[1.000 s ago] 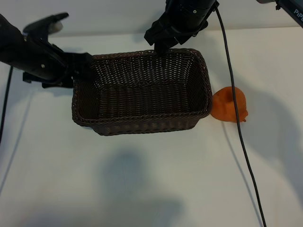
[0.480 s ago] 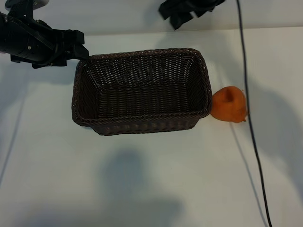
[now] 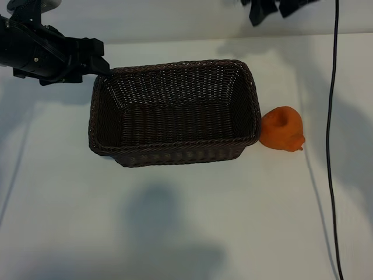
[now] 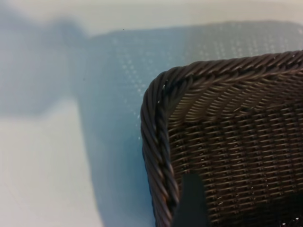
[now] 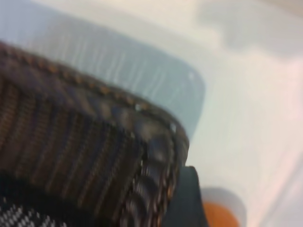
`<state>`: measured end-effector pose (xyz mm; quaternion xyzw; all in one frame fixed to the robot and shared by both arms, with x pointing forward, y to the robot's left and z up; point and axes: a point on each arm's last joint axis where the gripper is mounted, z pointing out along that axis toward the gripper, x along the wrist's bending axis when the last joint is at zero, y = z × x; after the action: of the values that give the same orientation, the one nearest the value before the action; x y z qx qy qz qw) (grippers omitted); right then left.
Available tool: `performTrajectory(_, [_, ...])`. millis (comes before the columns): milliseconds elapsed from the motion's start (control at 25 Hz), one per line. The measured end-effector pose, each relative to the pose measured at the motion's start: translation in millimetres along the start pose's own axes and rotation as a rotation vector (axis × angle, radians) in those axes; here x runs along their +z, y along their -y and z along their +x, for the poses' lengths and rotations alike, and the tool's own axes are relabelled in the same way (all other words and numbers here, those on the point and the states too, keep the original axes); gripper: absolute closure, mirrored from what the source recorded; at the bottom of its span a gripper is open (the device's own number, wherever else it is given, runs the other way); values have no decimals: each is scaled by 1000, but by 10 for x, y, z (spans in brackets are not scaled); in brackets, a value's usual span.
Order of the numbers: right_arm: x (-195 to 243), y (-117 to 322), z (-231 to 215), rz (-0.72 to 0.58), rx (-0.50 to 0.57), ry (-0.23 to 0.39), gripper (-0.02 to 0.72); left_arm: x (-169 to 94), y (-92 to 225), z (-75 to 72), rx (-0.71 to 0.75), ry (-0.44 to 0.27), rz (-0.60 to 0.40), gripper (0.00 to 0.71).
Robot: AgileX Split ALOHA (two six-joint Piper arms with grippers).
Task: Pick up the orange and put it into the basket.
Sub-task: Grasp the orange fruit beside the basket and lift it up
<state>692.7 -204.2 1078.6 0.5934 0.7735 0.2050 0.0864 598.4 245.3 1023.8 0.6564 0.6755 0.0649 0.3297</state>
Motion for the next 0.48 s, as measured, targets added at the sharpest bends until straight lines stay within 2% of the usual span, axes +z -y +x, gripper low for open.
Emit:
performTrajectory(280, [250,234,-123,130,-18,71,144,0,-2,1,0,-1,-2,114])
performTrajectory(480, [254,345,-222,166,-1,85,144,0,-6,2,1,-2,-7,114])
